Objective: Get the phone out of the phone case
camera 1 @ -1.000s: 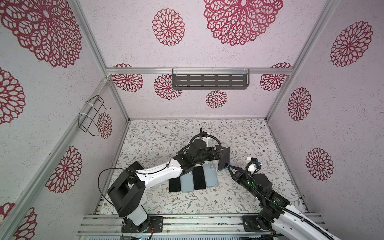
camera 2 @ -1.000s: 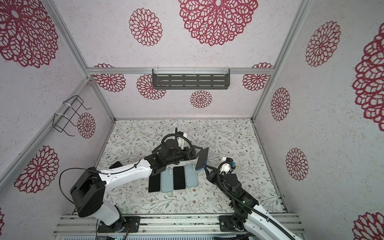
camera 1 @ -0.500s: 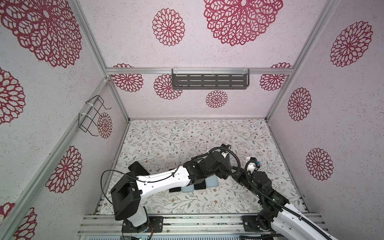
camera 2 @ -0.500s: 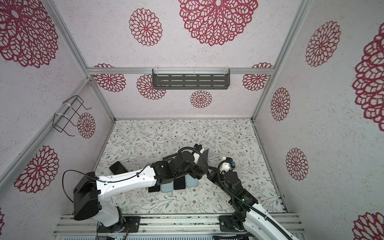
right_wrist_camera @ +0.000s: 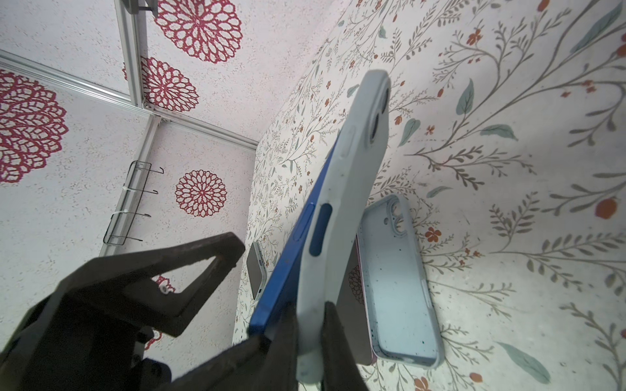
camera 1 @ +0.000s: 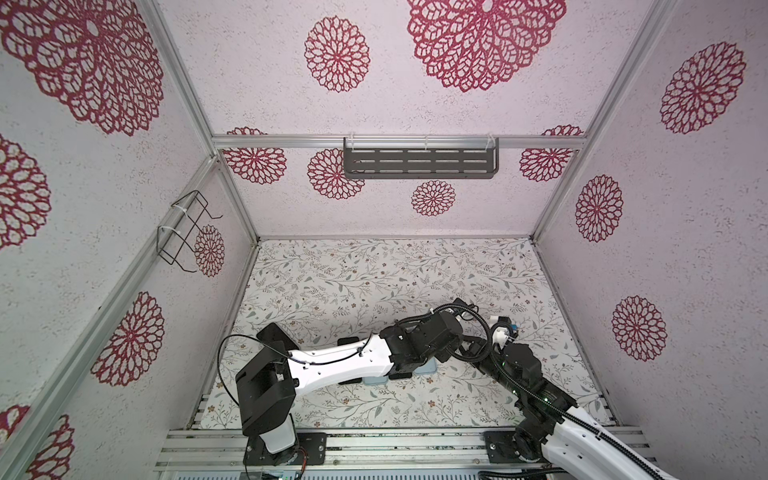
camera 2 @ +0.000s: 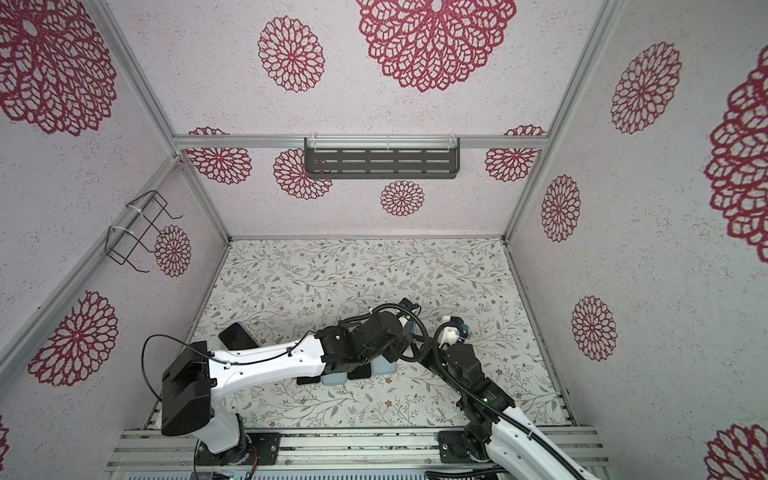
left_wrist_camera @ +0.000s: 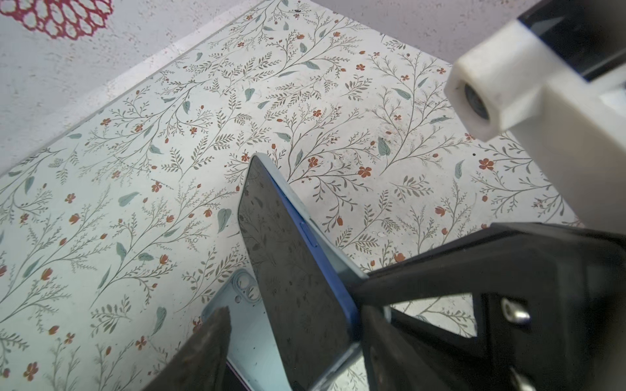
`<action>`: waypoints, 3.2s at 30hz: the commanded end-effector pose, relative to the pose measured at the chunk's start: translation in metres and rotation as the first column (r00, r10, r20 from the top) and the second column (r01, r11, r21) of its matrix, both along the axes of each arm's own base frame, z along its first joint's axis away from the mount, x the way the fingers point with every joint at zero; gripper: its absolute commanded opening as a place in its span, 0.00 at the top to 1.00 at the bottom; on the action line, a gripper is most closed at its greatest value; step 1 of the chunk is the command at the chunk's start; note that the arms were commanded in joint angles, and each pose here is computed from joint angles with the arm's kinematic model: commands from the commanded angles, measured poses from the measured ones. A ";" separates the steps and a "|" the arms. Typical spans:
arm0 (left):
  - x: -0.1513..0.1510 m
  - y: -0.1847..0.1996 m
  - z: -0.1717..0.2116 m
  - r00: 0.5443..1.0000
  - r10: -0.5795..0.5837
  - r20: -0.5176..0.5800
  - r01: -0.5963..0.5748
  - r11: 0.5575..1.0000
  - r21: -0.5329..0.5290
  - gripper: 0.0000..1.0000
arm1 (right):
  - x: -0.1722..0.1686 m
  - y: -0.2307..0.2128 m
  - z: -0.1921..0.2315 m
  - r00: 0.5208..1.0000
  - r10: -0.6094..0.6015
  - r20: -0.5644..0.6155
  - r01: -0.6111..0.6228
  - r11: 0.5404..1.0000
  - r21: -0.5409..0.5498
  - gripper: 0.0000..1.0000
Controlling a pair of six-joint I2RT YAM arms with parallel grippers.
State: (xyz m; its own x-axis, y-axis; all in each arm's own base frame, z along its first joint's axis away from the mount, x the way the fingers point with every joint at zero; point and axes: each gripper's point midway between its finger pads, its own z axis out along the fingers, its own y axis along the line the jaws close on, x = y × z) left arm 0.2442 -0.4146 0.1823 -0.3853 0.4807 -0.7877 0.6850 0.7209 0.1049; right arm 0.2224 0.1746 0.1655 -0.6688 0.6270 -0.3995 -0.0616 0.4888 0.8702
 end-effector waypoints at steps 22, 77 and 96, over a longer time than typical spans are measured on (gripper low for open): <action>-0.002 -0.013 -0.009 0.998 0.014 0.056 -0.016 0.999 0.033 0.78 | 0.006 0.003 0.037 0.995 -0.007 0.104 -0.001 0.997 0.077 1.00; -0.006 0.034 0.056 0.942 0.081 0.326 -0.180 0.941 0.287 1.00 | -0.001 -0.094 0.019 0.956 -0.274 0.109 0.293 0.846 -0.445 1.00; 0.001 -0.023 -0.014 0.973 -0.083 0.216 -0.058 0.815 0.577 1.00 | -0.001 -0.119 0.082 0.929 -0.290 0.230 0.370 0.740 -0.561 1.00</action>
State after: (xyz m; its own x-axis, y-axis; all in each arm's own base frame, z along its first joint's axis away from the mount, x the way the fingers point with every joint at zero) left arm 0.2476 -0.4335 0.1693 -0.2556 0.8423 -0.4746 0.5894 0.5248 0.6142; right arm 0.2195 0.0589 0.2356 -0.4120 0.4357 -0.8002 0.1220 0.8967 0.4255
